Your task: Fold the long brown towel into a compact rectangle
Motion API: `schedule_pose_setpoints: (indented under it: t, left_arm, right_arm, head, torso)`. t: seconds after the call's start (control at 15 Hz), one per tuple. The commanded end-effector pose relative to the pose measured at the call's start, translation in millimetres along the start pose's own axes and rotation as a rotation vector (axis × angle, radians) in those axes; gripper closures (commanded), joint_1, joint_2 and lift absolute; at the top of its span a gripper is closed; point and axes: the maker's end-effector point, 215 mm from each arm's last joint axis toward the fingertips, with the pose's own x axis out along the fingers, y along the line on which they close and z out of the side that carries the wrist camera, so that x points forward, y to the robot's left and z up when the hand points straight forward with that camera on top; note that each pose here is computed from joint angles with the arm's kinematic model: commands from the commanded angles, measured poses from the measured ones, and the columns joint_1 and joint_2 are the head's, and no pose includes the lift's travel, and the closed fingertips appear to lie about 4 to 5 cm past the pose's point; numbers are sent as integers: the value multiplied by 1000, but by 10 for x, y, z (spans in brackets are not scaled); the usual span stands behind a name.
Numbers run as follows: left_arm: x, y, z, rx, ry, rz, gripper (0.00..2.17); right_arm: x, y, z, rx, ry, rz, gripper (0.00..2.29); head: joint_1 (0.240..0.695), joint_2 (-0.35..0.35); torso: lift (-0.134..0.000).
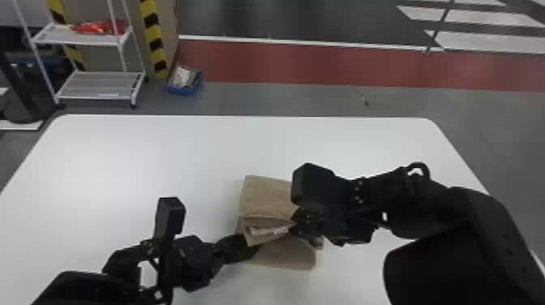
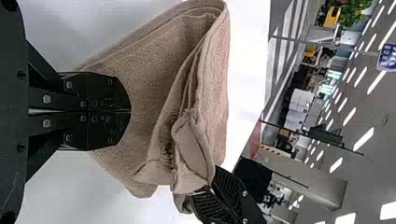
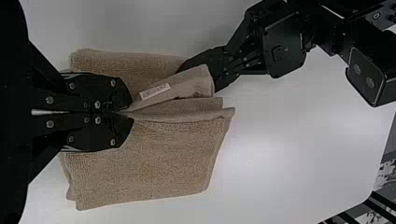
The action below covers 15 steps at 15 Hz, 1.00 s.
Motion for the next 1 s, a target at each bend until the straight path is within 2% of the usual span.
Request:
schedule_pose_setpoints:
  t: [0.0, 0.6, 0.73, 0.93]
  left_arm:
    - [10, -12, 9, 1, -1, -1, 2145]
    - [14, -12, 15, 4, -3, 0, 2145]
    - [19, -19, 15, 4, -2, -1, 2145]
    - [15, -14, 18, 3, -4, -1, 2145]
  right_arm:
    - [23, 51, 17, -5, -1, 12, 1376]
    - [98, 196, 9, 3, 10, 37, 1366]
    - [98, 195, -17, 25, 15, 37, 1133]
    - [102, 203, -17, 29, 14, 38, 1126]
  head:
    - [695, -108]
    - [695, -104]
    - [695, -103]
    - [695, -104]
  torso:
    - [-124]
    - [-124]
    - [-124]
    - [-124]
